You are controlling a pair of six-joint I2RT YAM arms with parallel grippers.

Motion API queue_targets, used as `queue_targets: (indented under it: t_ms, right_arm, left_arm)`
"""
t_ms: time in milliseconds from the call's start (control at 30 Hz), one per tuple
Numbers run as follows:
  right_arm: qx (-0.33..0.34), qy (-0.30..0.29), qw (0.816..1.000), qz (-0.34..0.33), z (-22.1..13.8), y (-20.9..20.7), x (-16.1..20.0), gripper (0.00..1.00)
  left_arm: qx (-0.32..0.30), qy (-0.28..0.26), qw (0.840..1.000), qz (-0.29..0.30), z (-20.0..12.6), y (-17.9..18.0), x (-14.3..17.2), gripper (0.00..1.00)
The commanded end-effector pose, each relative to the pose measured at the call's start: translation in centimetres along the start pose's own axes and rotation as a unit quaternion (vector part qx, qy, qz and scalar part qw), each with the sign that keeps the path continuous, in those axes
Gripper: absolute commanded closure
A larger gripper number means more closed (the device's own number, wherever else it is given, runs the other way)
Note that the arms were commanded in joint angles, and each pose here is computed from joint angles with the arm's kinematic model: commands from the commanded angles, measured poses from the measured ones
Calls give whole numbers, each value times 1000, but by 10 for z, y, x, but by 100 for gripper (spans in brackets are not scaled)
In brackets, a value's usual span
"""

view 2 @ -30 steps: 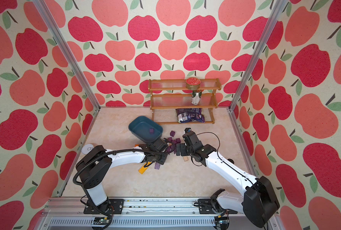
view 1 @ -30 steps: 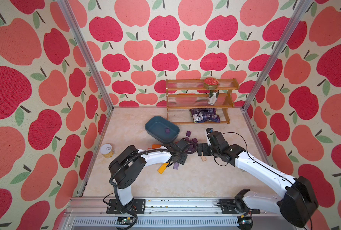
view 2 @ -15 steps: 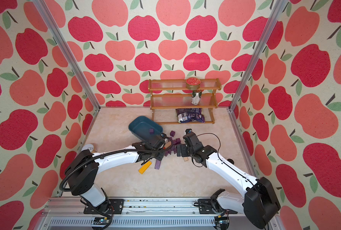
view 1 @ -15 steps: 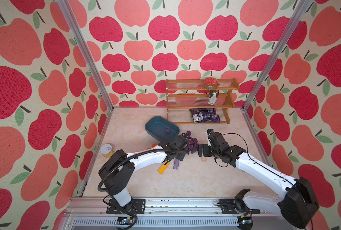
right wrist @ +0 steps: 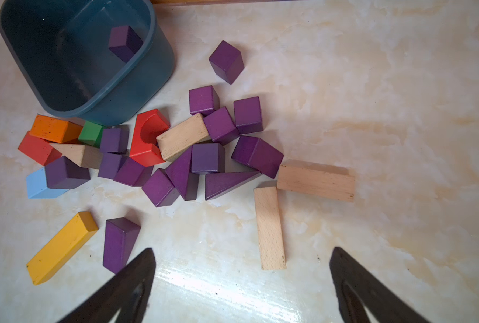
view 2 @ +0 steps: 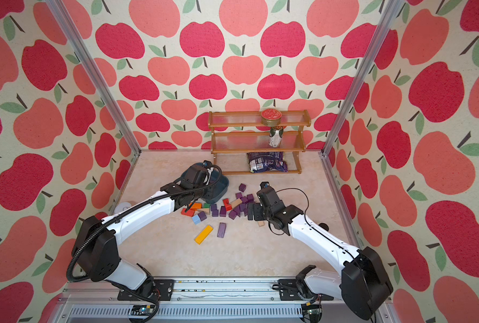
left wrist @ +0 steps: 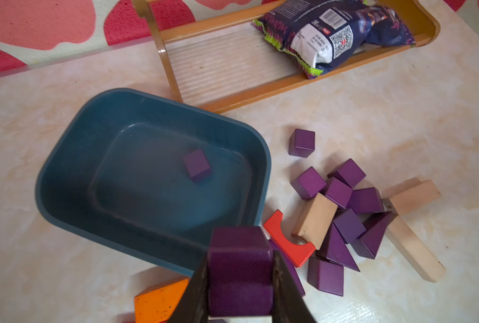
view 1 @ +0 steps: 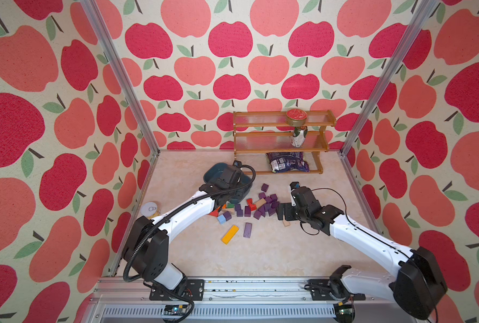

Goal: Pick purple bricks into the storage bin
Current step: Place the building block in the storage box.

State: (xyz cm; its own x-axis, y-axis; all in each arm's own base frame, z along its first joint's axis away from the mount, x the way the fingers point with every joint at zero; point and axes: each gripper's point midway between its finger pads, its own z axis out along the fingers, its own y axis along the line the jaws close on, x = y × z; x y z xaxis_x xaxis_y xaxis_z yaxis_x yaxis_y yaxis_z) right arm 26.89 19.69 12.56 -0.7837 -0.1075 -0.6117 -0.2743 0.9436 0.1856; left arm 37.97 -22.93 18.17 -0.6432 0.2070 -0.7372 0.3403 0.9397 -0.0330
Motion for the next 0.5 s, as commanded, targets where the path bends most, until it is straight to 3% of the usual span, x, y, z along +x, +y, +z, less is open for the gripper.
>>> queue_targets:
  t_ms: [0, 167, 467]
  right_arm:
    - [-3, 6, 1000, 3, 3, 1, -1, 1]
    - [-5, 5, 1000, 3, 6, 2, -1, 1]
    - [-11, 19, 1000, 5, 14, 3, 8, 1]
  left_arm:
    - [-27, 2, 1000, 2, 10, 21, -11, 76]
    - [-39, 22, 999, -28, 37, 51, -15, 76]
    - [-38, 77, 996, -38, 99, 63, 0, 76]
